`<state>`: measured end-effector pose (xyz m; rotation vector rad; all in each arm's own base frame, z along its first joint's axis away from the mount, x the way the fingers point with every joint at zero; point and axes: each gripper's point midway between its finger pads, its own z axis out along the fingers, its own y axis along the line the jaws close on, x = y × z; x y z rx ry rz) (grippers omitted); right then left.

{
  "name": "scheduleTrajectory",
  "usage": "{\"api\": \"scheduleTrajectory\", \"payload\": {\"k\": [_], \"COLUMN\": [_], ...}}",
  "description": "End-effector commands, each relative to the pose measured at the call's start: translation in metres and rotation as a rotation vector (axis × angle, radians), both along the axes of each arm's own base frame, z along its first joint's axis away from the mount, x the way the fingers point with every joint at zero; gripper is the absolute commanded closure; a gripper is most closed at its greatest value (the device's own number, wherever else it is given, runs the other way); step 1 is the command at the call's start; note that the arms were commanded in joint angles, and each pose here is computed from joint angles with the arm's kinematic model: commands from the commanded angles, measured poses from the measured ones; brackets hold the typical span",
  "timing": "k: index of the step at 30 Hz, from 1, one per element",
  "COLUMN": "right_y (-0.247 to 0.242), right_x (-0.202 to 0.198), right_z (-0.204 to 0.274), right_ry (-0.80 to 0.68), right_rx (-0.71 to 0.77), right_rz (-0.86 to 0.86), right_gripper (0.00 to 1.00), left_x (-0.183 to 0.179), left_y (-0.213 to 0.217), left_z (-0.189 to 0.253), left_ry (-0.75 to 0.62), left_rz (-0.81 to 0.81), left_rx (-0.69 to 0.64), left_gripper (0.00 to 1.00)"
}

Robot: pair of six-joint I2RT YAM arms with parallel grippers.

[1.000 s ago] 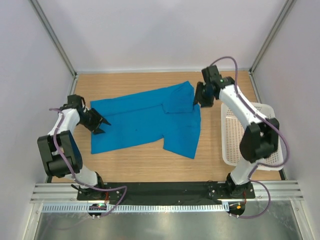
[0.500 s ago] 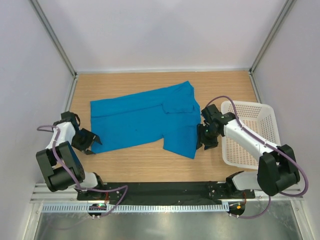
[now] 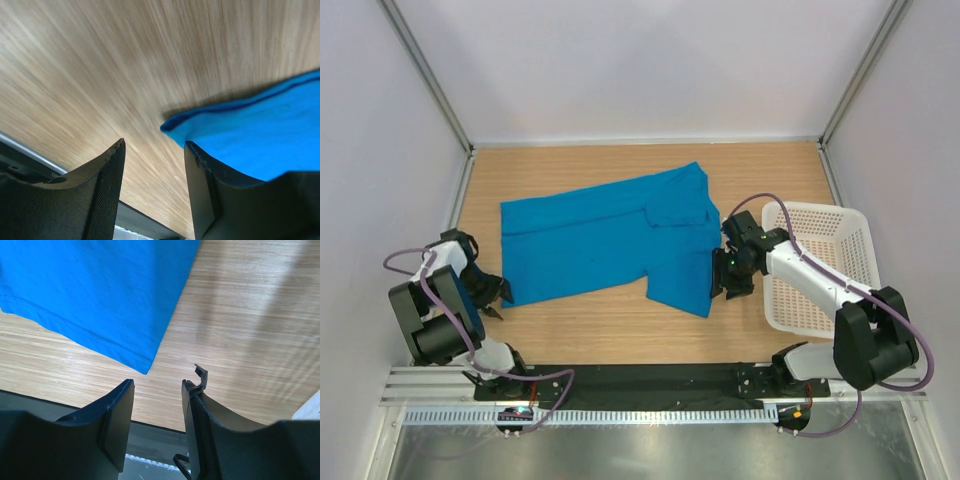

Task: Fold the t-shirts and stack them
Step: Fold the tshirt

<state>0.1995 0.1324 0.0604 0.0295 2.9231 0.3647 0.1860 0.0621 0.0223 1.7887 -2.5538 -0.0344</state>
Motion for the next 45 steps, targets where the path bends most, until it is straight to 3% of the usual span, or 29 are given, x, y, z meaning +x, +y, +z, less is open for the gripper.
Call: {"api": "scheduleTrajectory", "payload": {"k": [1, 6, 12, 16, 22, 30, 36, 45], "right_y": [0.008, 0.012, 0.035, 0.036, 0.035, 0.02, 0.011, 0.018], "right_x": [0.01, 0.014, 0.018, 0.014, -0.005, -0.003, 0.019, 0.043], "right_z": [0.003, -0.003, -0.012, -0.022, -0.036, -0.041, -0.026, -0.038], "right_ry": [-0.027, -0.018, 0.007, 0.057, 0.073, 0.041, -0.046, -0.026], "right_rx": [0.027, 0.039, 0.156, 0.133, 0.043, -0.09, -0.159, -0.17], "right_rz": [-0.001, -0.01, -0.054, -0.082, -0.076, -0.091, -0.079, -0.074], "right_gripper": [0.5, 0.5, 0.39, 0.41, 0.46, 0.49, 0.44, 0.49], "left_x": [0.015, 0.021, 0.028, 0.026, 0.017, 0.017, 0.018, 0.02], "left_y": [0.012, 0.021, 0.024, 0.022, 0.019, 0.011, 0.012, 0.013], "left_z": [-0.002, -0.011, -0.017, -0.019, -0.022, -0.025, -0.022, -0.019], "left_ry": [-0.027, 0.002, -0.001, 0.003, 0.011, -0.01, -0.023, -0.025], "left_rz": [0.033, 0.016, -0.016, -0.041, -0.064, -0.063, -0.064, -0.084], "left_rx": [0.031, 0.047, 0.042, 0.025, 0.018, -0.01, -0.003, -0.003], "left_gripper": [0.49, 0.52, 0.73, 0.9, 1.0, 1.0, 1.0, 1.0]}}
